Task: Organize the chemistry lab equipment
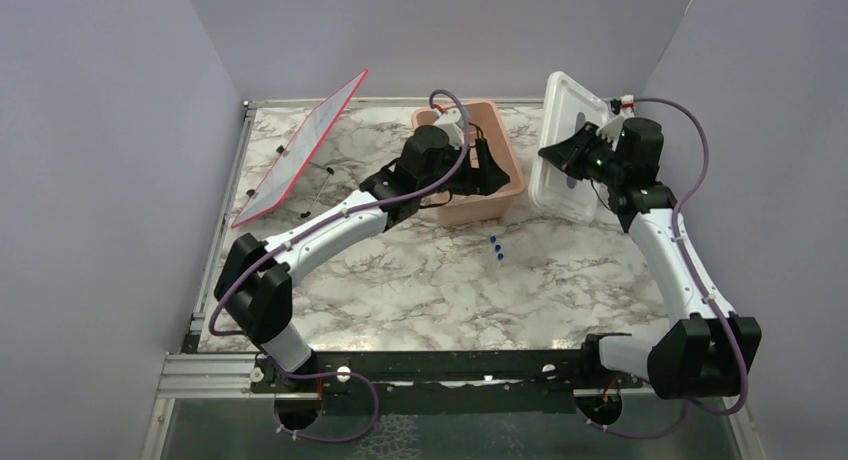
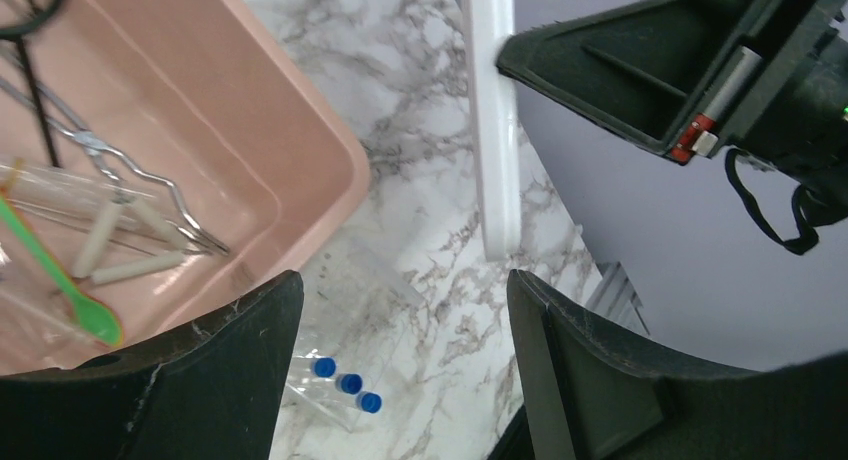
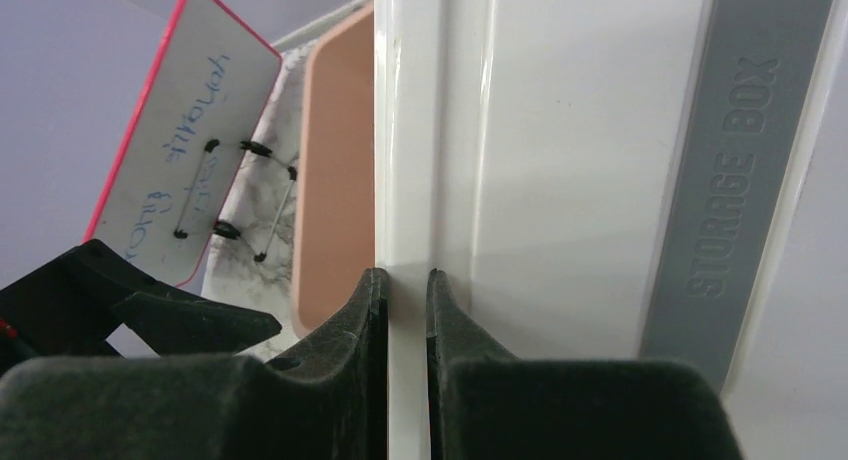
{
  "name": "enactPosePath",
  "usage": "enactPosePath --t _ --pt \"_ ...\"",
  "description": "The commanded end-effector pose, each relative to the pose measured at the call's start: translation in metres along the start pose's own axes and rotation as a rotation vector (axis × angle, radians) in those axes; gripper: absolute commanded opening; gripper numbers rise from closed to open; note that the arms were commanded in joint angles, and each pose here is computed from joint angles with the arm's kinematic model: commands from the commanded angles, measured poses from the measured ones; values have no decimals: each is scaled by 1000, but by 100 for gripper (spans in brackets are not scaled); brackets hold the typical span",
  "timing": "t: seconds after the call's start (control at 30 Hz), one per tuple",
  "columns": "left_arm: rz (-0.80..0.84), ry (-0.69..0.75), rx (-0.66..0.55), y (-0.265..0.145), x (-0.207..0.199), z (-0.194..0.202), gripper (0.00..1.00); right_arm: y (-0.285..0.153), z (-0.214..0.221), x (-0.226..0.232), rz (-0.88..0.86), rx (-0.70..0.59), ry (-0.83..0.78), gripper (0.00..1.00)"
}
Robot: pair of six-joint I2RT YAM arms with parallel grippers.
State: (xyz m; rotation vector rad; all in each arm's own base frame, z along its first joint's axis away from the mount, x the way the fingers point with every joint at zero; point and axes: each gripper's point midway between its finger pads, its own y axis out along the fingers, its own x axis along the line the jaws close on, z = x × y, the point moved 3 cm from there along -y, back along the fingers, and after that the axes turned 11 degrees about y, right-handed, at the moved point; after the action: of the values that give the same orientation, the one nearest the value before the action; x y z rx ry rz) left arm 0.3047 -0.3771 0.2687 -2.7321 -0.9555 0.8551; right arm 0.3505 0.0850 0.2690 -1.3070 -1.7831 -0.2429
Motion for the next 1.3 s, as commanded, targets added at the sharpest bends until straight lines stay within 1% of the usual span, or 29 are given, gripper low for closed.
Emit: enactPosePath --t 0.0,0.17,0.3,0.37,0.63,0.87,1.07,1.27 --pt "-135 30 -102 -34 26 -31 77 6 -18 40 -73 -27 -103 1" --pt "-297 51 -153 -68 57 -44 77 30 -5 69 -30 2 -192 1" --pt "-538 81 -219 -103 92 -41 78 53 12 83 31 36 -258 1" --pt "-610 88 -232 -117 102 -36 78 67 24 86 60 64 -293 1" --pt "-699 92 -261 -150 113 -23 80 110 76 96 198 150 -424 1" --pt "-748 96 -270 -164 119 -19 81 141 123 98 260 233 -531 1" --pt "-774 95 -267 -172 123 -14 82 154 143 97 271 289 -531 1" --pt "-766 92 -257 -172 124 -9 83 159 147 103 260 284 -480 1"
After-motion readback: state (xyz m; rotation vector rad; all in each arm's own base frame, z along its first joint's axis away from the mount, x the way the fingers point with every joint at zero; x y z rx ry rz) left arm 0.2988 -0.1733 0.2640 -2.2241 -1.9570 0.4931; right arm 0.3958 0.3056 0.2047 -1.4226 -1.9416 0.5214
